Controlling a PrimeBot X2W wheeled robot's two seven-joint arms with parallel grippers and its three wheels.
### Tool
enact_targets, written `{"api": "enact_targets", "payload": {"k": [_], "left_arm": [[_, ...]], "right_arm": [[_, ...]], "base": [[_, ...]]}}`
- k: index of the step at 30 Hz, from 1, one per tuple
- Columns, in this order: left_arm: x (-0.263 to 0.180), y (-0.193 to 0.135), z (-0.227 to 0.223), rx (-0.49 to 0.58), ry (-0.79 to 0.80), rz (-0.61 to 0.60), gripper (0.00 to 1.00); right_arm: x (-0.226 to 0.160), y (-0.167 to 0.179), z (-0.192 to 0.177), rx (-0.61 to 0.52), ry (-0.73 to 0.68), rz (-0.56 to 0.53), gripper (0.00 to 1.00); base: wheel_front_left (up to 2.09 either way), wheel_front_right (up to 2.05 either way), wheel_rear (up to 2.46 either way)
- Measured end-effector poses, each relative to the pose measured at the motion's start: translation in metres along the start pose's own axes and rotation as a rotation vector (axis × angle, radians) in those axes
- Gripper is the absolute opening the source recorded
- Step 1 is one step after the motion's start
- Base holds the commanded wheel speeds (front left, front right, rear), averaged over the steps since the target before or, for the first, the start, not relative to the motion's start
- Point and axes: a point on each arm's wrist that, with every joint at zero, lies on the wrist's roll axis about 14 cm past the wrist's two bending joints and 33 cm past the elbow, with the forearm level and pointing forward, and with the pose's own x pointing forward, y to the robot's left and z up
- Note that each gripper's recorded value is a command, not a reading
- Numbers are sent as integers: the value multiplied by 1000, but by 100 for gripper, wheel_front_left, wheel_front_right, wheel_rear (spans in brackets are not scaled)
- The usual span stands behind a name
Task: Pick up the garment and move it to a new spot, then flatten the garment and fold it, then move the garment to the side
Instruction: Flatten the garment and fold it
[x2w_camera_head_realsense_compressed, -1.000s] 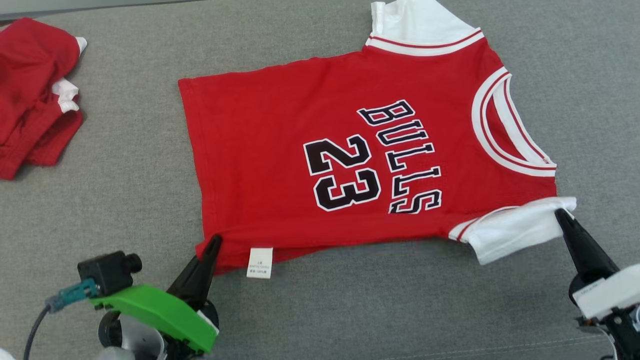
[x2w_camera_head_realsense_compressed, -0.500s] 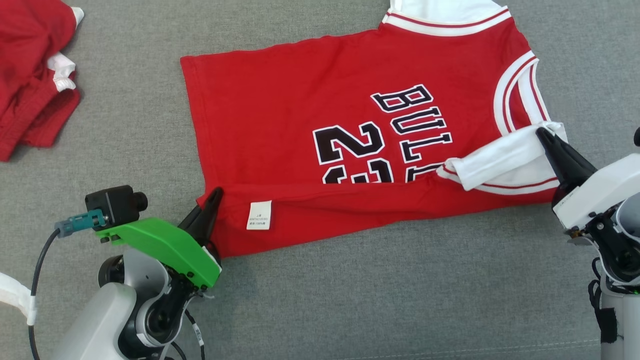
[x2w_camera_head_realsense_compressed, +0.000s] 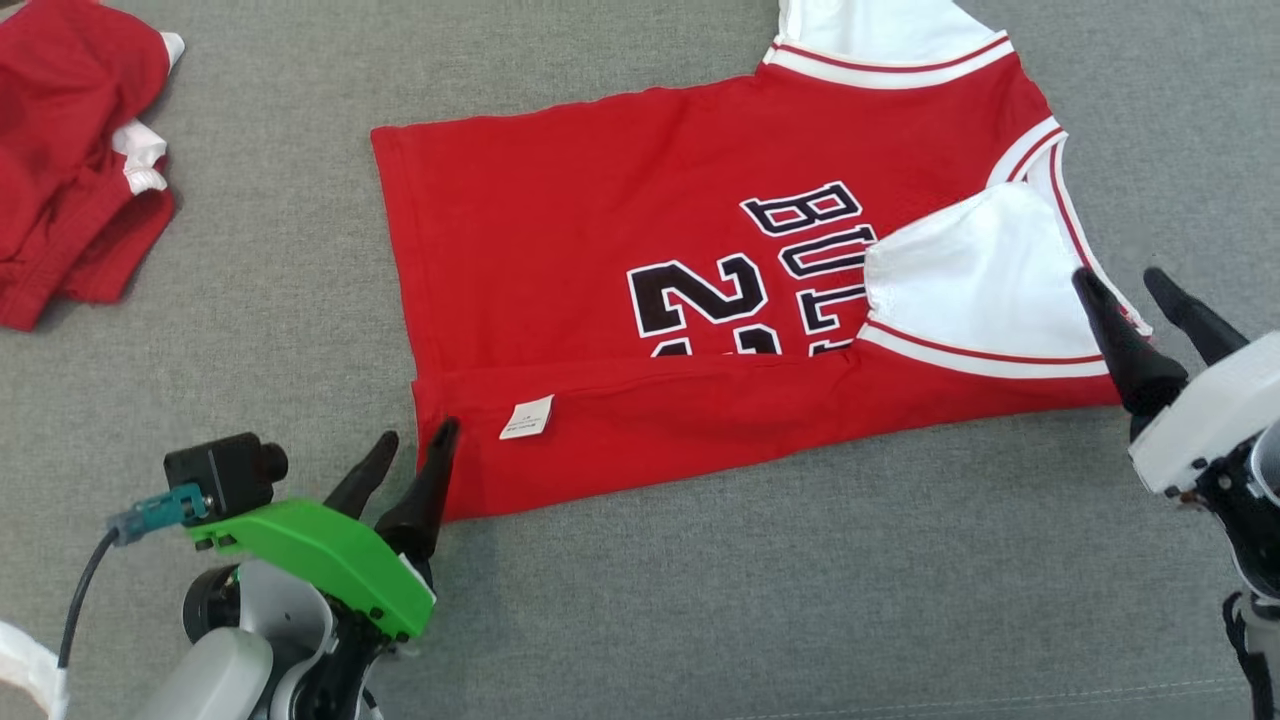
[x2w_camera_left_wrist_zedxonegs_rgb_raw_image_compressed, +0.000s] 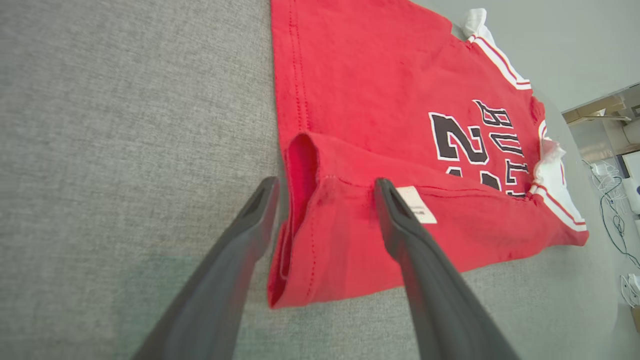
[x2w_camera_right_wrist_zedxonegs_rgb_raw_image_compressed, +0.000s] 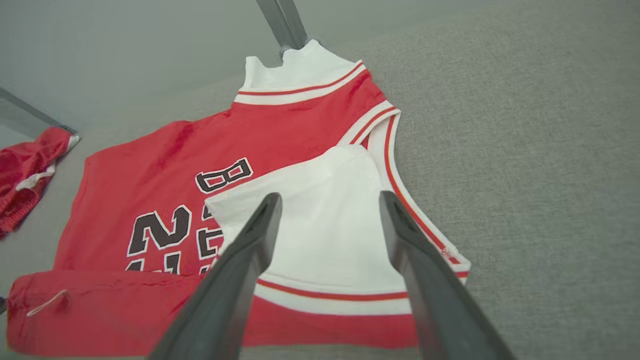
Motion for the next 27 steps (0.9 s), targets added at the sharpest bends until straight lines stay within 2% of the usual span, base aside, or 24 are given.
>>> {"api": "enact_targets", "payload": {"k": [3,8,18,19,20,27], "left_arm": [[-7,0,-9,-4,20,-1,100],[-6,18,-21,53,78,54,100],[10,23,-49,107,246,27,100],[11,23,-52,110,260,21,48],[12,22,-53,114,271,12,0],[-1,24,-54,122,319,-11,0]], "right_arm": [[-17,-24,-14,-108,74,-72,100],[-24,-57,-35,-188,183,-171,100],[5,-60,-87,-191,403,-157,100],[7,-59,-91,-184,421,-151,43],[9,-57,-94,-186,437,-142,0],[1,-51,-88,-116,445,-92,0]], "base": [[0,0,0],[0,0,0],[0,0,0],[0,0,0],[0,0,0],[0,0,0]]}}
